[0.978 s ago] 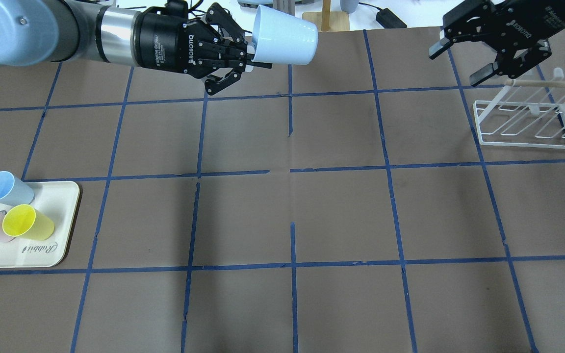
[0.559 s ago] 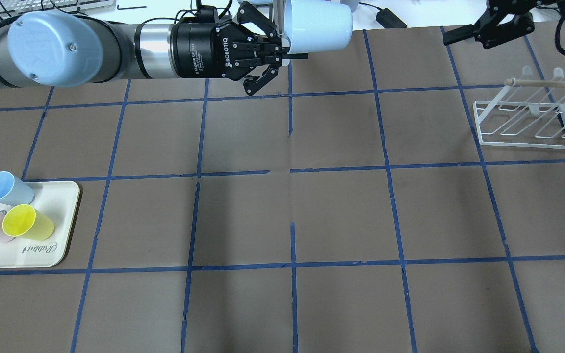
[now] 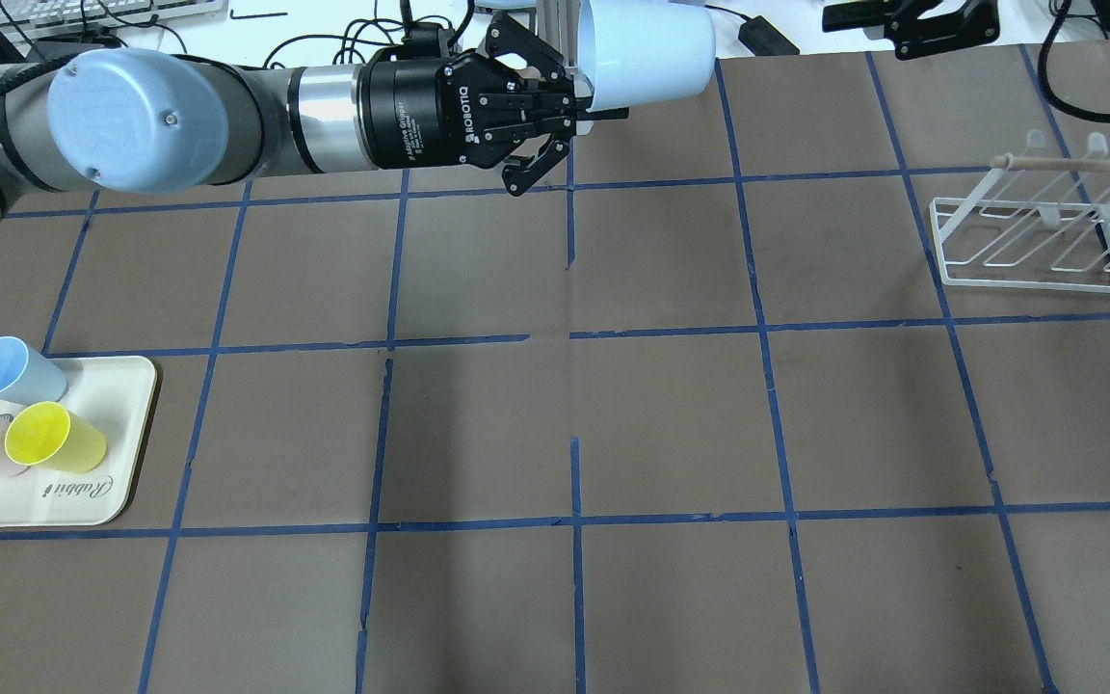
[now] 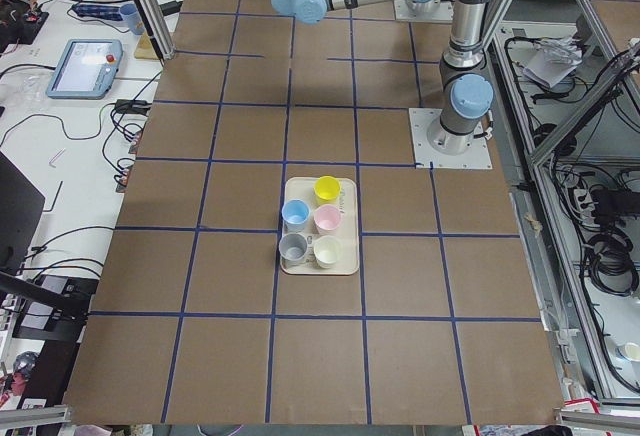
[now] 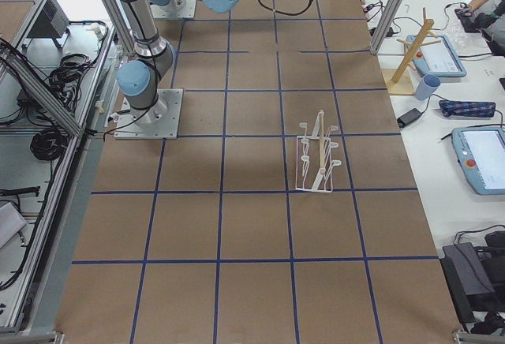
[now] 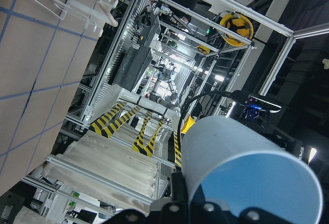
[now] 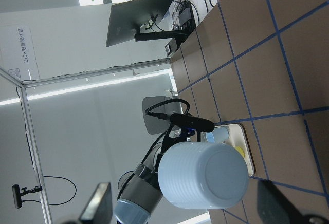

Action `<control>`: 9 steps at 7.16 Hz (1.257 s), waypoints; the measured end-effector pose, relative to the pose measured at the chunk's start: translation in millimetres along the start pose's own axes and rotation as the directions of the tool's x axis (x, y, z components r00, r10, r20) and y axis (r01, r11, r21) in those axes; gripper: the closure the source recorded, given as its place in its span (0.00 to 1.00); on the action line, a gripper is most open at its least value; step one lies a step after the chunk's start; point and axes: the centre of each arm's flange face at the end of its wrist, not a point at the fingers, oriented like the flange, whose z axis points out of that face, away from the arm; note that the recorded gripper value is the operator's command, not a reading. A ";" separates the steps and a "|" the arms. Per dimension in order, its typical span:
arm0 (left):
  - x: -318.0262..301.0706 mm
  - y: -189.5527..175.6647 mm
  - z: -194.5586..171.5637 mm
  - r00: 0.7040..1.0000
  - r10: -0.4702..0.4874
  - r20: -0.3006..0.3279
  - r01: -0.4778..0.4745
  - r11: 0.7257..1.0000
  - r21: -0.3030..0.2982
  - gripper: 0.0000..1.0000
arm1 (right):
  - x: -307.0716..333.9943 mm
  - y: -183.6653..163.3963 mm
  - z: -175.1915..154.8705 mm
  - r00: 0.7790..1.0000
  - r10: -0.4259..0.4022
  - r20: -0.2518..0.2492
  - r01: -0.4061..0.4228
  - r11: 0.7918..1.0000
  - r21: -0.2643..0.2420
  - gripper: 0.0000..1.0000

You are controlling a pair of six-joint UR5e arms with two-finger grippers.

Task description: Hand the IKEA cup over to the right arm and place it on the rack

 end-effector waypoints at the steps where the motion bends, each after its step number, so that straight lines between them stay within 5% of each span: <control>1: 1.4 1.4 0.8 1.000 0.001 -0.015 -0.001 1.000 0.005 1.00 | 12.2 -2.5 4.5 1.000 0.028 0.012 -0.028 1.000 -0.007 0.00; 5: -3.2 3.7 23.6 0.998 0.020 -0.052 -0.021 1.000 -0.009 1.00 | 25.2 -6.9 13.6 0.994 0.080 0.079 -0.079 0.997 -0.015 0.00; 9: -4.9 8.1 43.2 0.996 0.013 -0.092 -0.015 1.000 -0.018 1.00 | 34.3 -5.1 33.2 0.992 0.090 0.084 -0.087 0.995 -0.048 0.00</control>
